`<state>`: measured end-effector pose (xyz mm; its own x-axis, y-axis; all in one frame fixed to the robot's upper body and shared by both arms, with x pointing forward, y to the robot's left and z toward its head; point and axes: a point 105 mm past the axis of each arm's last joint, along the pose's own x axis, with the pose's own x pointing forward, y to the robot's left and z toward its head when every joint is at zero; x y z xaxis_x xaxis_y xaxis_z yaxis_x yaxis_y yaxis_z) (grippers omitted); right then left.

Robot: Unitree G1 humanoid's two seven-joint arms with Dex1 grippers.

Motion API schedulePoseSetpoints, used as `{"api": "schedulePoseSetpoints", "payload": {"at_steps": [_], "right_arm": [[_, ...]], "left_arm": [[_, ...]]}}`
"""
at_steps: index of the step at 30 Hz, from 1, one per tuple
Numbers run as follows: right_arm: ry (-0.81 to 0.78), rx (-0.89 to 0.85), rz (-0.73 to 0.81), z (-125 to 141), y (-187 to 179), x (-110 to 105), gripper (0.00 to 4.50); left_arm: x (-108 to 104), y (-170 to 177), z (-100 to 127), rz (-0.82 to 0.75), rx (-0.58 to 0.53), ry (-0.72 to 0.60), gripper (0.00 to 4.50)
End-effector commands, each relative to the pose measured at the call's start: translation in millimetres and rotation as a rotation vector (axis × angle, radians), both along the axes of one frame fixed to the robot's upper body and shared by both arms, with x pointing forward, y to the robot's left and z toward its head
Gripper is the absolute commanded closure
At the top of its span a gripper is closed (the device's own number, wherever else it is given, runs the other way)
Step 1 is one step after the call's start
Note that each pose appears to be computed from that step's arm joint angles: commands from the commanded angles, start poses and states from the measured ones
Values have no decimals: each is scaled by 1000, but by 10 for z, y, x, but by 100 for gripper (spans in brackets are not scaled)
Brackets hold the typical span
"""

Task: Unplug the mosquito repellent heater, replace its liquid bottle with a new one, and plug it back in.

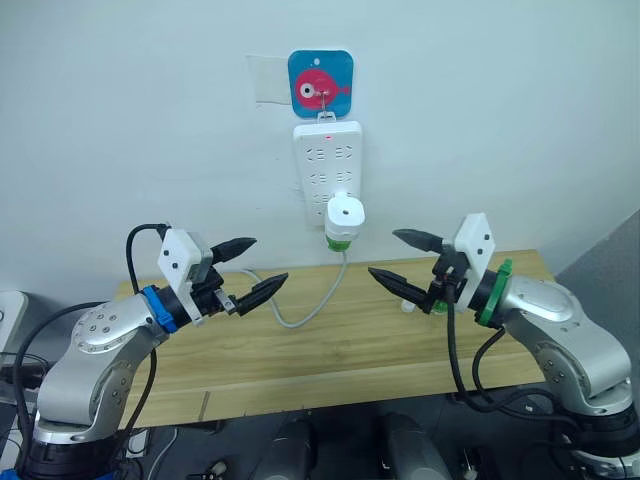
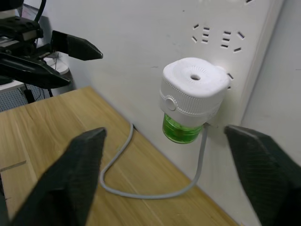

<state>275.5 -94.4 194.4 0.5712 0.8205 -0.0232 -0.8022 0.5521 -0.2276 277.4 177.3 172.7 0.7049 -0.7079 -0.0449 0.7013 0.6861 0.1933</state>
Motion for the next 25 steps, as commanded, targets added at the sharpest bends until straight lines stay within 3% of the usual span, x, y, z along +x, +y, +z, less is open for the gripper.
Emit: {"api": "schedulePoseSetpoints", "payload": {"at_steps": [1,25], "right_arm": [[-75,9,12,150,-31,-76,3],[-68,-2,-20,81,-59,-51,3]], "left_arm": [[-30,22,96,16,46,-55,0],[-14,-21,97,0,41,-54,0]]}}
